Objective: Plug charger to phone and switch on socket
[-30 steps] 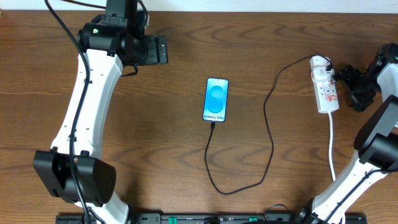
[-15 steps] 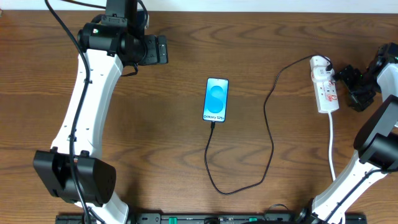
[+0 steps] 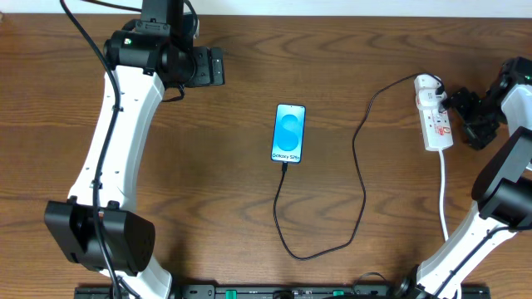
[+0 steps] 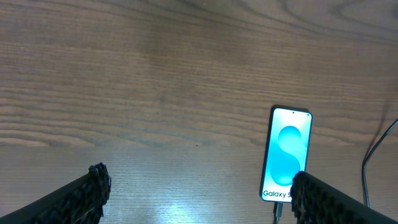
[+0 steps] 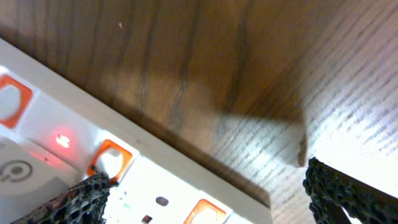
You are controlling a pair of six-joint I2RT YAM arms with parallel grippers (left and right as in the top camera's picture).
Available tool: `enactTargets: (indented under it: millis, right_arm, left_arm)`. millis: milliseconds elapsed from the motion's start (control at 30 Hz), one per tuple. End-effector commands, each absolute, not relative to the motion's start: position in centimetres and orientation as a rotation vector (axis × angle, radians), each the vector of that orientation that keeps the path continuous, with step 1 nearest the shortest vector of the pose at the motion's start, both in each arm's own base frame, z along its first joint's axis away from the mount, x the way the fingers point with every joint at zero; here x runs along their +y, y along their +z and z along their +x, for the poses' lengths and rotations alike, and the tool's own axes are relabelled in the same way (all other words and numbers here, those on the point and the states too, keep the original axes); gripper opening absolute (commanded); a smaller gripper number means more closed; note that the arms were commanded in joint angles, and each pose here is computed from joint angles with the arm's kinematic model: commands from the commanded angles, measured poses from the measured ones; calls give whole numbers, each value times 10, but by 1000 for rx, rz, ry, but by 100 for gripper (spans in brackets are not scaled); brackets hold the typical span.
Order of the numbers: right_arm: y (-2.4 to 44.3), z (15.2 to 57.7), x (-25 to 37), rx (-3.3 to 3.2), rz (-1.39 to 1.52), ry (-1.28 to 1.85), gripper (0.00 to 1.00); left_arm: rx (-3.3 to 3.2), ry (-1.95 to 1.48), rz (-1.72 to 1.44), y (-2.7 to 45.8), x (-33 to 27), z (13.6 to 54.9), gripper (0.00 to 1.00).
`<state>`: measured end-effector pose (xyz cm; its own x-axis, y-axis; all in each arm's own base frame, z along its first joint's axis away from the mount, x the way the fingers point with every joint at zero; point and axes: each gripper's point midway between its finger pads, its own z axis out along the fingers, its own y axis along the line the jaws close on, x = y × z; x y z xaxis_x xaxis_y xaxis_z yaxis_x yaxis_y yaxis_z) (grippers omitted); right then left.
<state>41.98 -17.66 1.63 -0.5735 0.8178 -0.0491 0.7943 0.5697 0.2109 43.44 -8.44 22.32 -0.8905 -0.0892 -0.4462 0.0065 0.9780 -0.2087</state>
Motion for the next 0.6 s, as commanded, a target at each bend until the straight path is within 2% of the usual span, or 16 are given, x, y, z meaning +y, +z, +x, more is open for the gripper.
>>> enactTargets:
  millis: [0, 300, 567]
  right_arm:
    - [34, 410, -163, 2687, 1336, 277, 99]
    - [116, 359, -152, 2700, 1345, 204, 99]
    - [155, 315, -112, 2694, 1179, 199, 99]
  left_arm:
    - [2660, -260, -54, 221, -81, 436, 94]
    - [2660, -260, -54, 221, -81, 436, 94]
    - [2660, -260, -54, 221, -81, 436, 94]
